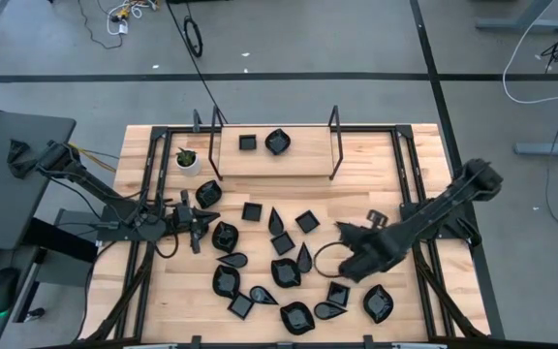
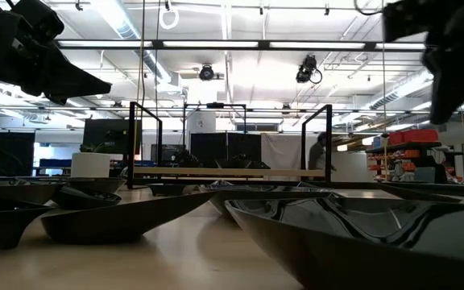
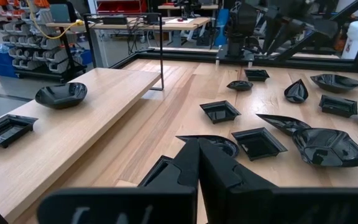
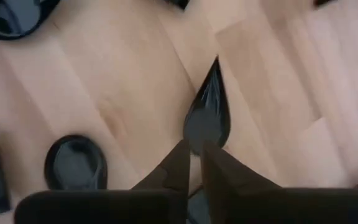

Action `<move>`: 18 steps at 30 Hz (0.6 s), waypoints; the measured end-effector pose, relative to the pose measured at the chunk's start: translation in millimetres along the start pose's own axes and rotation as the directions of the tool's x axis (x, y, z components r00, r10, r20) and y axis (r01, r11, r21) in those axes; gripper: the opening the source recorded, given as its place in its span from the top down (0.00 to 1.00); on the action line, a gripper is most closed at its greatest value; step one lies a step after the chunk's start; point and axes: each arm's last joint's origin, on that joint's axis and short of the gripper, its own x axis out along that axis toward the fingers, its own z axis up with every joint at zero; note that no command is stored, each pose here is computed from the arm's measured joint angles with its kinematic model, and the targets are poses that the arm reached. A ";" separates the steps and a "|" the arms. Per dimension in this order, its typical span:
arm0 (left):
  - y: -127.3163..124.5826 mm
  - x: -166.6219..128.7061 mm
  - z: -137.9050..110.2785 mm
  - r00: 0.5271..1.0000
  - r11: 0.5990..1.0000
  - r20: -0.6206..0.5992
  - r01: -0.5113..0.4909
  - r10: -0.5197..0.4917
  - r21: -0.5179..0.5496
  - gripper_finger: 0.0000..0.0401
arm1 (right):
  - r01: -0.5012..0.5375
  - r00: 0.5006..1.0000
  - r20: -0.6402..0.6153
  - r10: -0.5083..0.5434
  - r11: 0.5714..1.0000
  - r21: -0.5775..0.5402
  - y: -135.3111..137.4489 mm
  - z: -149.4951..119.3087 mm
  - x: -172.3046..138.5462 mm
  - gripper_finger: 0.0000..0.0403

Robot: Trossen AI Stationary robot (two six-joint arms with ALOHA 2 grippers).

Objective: Pick & Place Mini shaped plates
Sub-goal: Put the black teardrop shaped bowl on the shelf

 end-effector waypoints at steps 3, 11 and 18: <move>0.1 0.0 0.0 1.000 1.000 0.001 -0.003 0.003 0.000 0.98 | -0.072 0.997 0.036 0.070 0.995 0.063 -16.2 -12.4 3.5 0.85; 0.6 0.1 0.3 1.000 1.000 0.005 -0.019 0.019 0.005 0.98 | -0.230 0.969 0.140 0.202 0.944 0.234 -58.5 -35.3 55.1 0.68; 2.2 1.3 0.7 0.999 0.999 0.008 -0.040 0.040 0.002 0.98 | -0.231 0.967 0.175 0.187 0.932 0.280 -86.0 -37.8 89.0 0.52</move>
